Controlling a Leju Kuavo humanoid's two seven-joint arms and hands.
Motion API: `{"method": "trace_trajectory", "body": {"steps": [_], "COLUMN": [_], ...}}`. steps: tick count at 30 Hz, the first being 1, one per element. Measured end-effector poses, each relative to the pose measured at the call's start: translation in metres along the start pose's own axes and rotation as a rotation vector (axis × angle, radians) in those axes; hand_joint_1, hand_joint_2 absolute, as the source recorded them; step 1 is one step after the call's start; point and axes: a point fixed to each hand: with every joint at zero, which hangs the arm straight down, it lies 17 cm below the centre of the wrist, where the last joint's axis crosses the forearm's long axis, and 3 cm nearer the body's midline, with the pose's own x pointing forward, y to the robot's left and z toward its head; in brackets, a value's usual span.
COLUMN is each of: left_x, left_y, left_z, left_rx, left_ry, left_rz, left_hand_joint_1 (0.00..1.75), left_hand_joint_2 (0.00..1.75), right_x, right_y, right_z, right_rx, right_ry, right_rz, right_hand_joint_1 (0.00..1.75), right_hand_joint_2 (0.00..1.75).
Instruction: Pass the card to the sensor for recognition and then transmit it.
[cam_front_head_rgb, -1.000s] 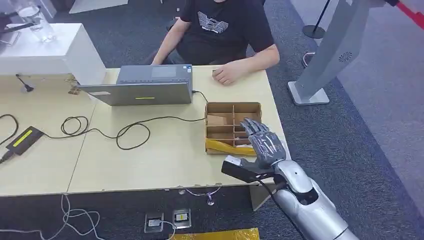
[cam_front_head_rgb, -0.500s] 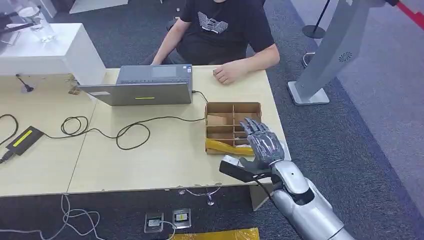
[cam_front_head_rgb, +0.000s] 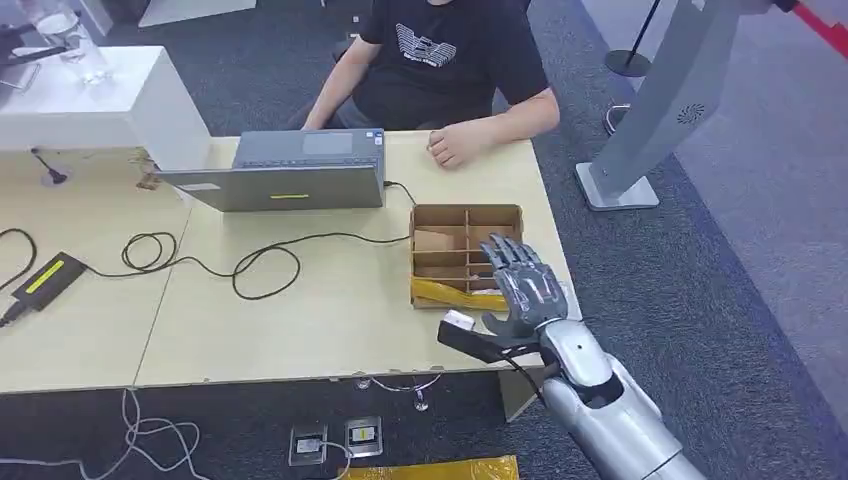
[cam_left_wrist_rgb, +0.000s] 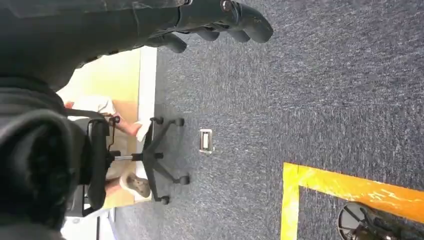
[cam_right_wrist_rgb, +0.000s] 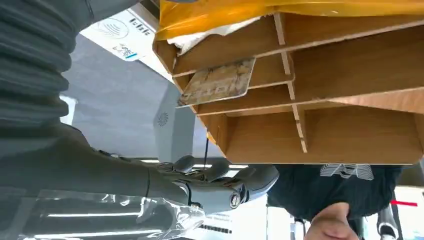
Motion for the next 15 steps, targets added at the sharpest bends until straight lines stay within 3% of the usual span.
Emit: {"method": "trace_trajectory", "body": {"steps": [15], "left_x": [-0.0002], "left_y": [-0.0013], "left_z": [0.0005], "left_rx": [0.003], "left_ry": [0.001], "left_rz": [0.003], "left_hand_joint_1": [0.00], "left_hand_joint_2": [0.00], "right_x": [0.0004], "right_y": [-0.0006], "right_z": [-0.0088], "right_rx": [0.005], "right_ry": [0.004], "right_rz": [0.010], "right_hand_joint_1": [0.00], "right_hand_joint_2": [1.75]}}
